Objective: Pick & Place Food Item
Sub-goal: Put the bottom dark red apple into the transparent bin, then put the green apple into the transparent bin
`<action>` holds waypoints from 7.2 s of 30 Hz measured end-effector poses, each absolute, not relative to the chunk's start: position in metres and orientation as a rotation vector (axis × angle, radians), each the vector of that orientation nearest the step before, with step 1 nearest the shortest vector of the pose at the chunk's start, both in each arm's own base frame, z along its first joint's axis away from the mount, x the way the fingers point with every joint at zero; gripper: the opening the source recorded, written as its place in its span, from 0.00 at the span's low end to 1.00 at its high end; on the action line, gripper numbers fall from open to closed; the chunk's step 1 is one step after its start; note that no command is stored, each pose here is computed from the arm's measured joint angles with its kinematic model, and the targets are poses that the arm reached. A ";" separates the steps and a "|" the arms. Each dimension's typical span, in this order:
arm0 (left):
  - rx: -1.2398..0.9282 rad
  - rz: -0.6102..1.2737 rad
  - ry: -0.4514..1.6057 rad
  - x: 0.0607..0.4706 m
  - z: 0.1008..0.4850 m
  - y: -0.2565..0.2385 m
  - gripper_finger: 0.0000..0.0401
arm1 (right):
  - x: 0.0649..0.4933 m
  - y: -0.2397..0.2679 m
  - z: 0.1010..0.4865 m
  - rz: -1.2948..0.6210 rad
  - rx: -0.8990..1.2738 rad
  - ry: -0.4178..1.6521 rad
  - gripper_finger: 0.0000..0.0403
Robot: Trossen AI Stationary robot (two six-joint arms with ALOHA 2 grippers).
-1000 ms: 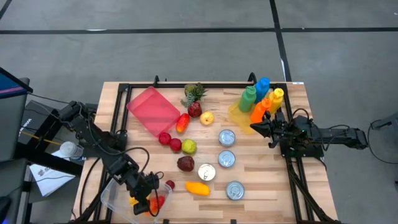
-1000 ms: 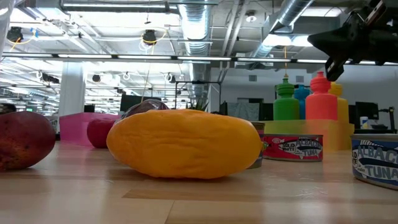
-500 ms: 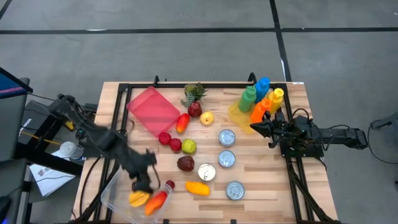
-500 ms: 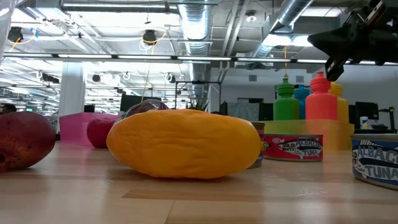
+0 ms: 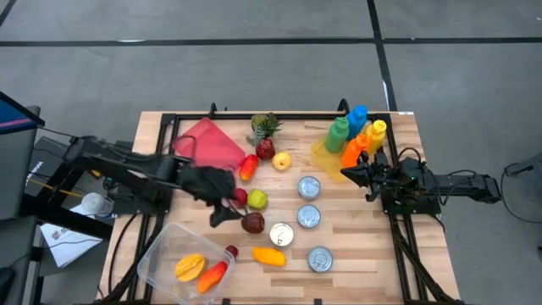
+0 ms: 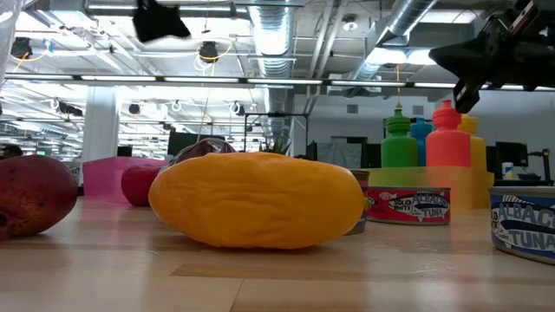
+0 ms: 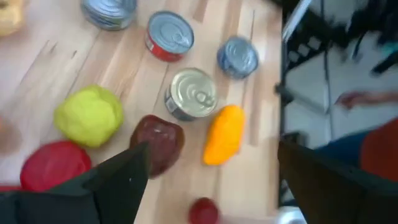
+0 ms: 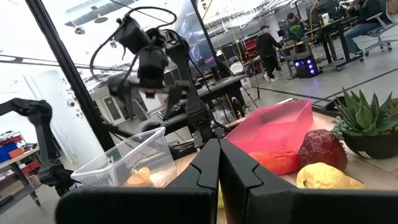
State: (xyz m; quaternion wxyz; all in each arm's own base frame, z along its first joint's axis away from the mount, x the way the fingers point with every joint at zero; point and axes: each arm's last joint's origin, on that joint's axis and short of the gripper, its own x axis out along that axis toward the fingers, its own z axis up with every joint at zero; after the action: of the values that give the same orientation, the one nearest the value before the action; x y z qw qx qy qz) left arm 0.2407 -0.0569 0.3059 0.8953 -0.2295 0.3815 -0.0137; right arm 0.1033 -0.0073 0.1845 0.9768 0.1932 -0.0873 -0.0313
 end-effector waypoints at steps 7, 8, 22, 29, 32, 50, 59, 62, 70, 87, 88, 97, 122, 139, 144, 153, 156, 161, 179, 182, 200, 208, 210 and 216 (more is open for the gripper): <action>-0.218 -0.100 0.942 0.283 0.253 -0.066 0.86 | 0.103 -0.007 0.184 -0.063 0.389 -0.176 0.00; -0.204 -0.106 0.954 0.290 0.245 -0.068 0.86 | 0.103 -0.007 0.184 -0.063 0.390 -0.176 0.00; -0.203 -0.067 1.054 0.328 0.177 -0.081 0.86 | 0.103 -0.007 0.184 -0.063 0.390 -0.176 0.00; -0.192 -0.056 1.091 0.327 0.170 -0.083 0.86 | 0.103 -0.007 0.184 -0.063 0.389 -0.175 0.00; -0.200 -0.055 1.119 0.323 0.172 -0.083 0.86 | 0.103 -0.007 0.184 -0.063 0.390 -0.175 0.00; -0.362 0.096 1.193 0.283 0.214 -0.082 0.86 | 0.103 -0.007 0.184 -0.063 0.390 -0.175 0.00; -0.337 0.145 1.226 0.292 0.189 -0.096 0.86 | 0.103 -0.007 0.184 -0.063 0.389 -0.172 0.00; -0.333 0.136 1.227 0.297 0.180 -0.101 0.86 | 0.103 -0.007 0.184 -0.063 0.390 -0.174 0.00; -0.328 0.135 1.235 0.309 0.158 -0.108 0.87 | 0.103 -0.007 0.184 -0.064 0.389 -0.171 0.00; -0.686 0.212 0.949 0.299 0.227 -0.092 0.78 | 0.103 -0.007 0.184 -0.064 0.390 -0.171 0.00; -0.718 0.198 0.899 0.296 0.238 -0.089 0.78 | 0.103 -0.007 0.184 -0.064 0.390 -0.171 0.00; -1.000 -0.061 0.517 0.238 0.342 -0.077 0.78 | 0.103 -0.007 0.184 -0.064 0.389 -0.170 0.00; -1.165 0.273 1.346 0.145 0.285 -0.185 0.79 | 0.103 -0.007 0.184 -0.064 0.390 -0.171 0.00; -0.945 0.591 1.471 0.143 0.251 -0.184 0.80 | 0.103 -0.007 0.184 -0.064 0.390 -0.171 0.00; -0.905 0.611 1.434 0.144 0.248 -0.183 0.80 | 0.103 -0.007 0.184 -0.064 0.390 -0.171 0.00; -0.882 0.604 1.408 0.145 0.248 -0.183 0.81 | 0.103 -0.007 0.184 -0.064 0.389 -0.171 0.00; -0.881 0.603 1.408 0.145 0.248 -0.182 0.84 | 0.103 -0.007 0.184 -0.064 0.390 -0.171 0.00; -0.880 0.603 1.405 0.145 0.248 -0.182 0.86 | 0.103 -0.007 0.184 -0.064 0.390 -0.171 0.00; -0.945 0.599 1.529 0.147 0.249 -0.182 0.88 | 0.103 -0.007 0.184 -0.064 0.390 -0.170 0.00; -0.955 0.607 1.524 0.149 0.249 -0.180 0.88 | 0.103 -0.007 0.184 -0.064 0.390 -0.170 0.00; -0.979 0.551 1.460 0.157 0.250 -0.181 0.88 | 0.103 -0.007 0.184 -0.064 0.390 -0.170 0.00; -1.030 0.542 1.474 0.160 0.256 -0.174 0.90 | 0.103 -0.007 0.184 -0.064 0.390 -0.170 0.00; -1.050 0.524 1.462 0.159 0.260 -0.171 0.92 | 0.103 -0.007 0.184 -0.064 0.389 -0.170 0.00; -1.141 0.451 1.392 0.148 0.282 -0.158 0.94 | 0.103 -0.007 0.184 -0.064 0.390 -0.171 0.00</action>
State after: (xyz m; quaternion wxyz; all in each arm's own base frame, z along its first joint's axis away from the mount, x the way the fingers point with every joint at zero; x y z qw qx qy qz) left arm 0.1482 -0.1575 0.2820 0.5998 -0.4920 0.6003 0.1945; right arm 0.1034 -0.0073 0.1840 0.9770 0.1933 -0.0846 -0.0317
